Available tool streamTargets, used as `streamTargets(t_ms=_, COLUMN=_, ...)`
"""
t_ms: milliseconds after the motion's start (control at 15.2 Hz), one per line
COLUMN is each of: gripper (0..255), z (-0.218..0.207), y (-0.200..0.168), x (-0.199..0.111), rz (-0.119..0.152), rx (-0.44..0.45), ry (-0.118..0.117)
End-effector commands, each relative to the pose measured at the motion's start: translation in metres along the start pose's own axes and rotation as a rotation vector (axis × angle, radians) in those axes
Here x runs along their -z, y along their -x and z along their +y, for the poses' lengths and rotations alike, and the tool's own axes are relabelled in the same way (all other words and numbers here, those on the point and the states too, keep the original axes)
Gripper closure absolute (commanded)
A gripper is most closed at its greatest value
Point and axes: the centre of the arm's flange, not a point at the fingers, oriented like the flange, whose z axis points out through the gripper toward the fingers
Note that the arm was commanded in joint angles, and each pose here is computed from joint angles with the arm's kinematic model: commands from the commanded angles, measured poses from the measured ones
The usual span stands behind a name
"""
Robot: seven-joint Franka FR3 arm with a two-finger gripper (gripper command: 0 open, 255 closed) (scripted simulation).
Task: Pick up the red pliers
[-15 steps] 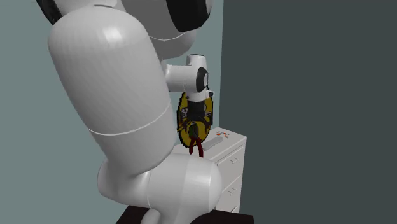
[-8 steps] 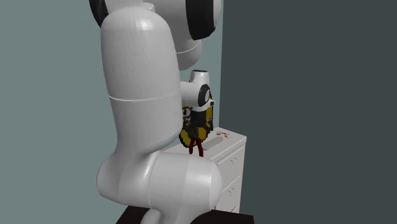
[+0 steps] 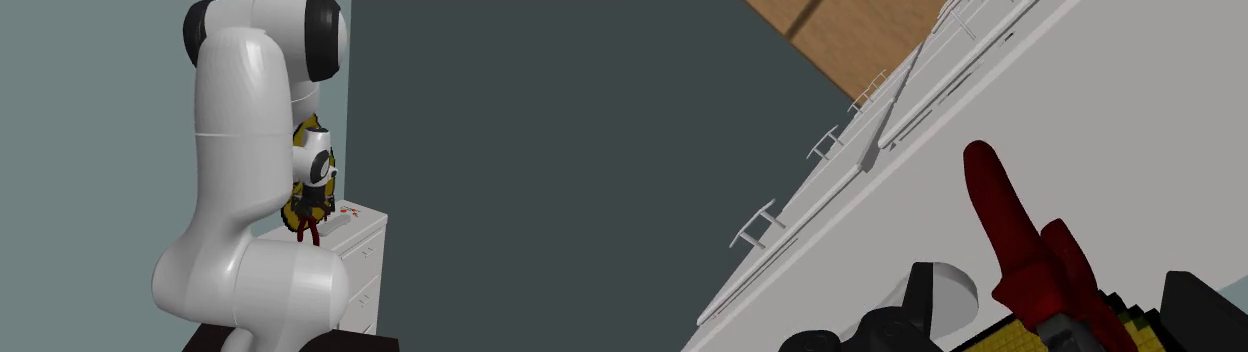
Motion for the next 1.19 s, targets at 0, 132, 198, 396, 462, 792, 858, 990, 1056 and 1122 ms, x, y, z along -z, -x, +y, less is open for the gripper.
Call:
streamTargets(t_ms=0, gripper=0, z=0.001, y=0.002, x=-0.011, rz=0.001, rx=0.001, ry=0.000)
streamTargets(t_ms=132, gripper=0, z=0.001, y=0.005, x=-0.021, rz=0.001, rx=0.001, ry=0.000)
streamTargets(t_ms=198, gripper=0, z=0.002, y=0.007, x=-0.029, rz=0.001, rx=0.001, ry=0.000)
streamTargets(t_ms=396, gripper=255, z=0.002, y=0.007, x=-0.028, rz=0.001, rx=0.000, ry=0.000)
streamTargets(t_ms=462, gripper=255, z=0.002, y=0.007, x=-0.028, rz=0.001, rx=0.000, ry=0.000)
streamTargets(t_ms=792, gripper=255, z=0.002, y=0.007, x=-0.029, rz=0.001, rx=0.000, ry=0.000)
streamTargets(t_ms=858, gripper=255, z=0.002, y=0.007, x=-0.029, rz=0.001, rx=0.000, ry=0.000)
streamTargets(t_ms=990, gripper=255, z=0.002, y=0.007, x=-0.029, rz=0.001, rx=0.001, ry=0.000)
streamTargets(t_ms=1056, gripper=255, z=0.001, y=0.006, x=-0.024, rz=0.001, rx=0.000, ry=0.000)
streamTargets(t_ms=1122, gripper=255, z=0.001, y=0.004, x=-0.019, rz=0.001, rx=0.001, ry=0.000)
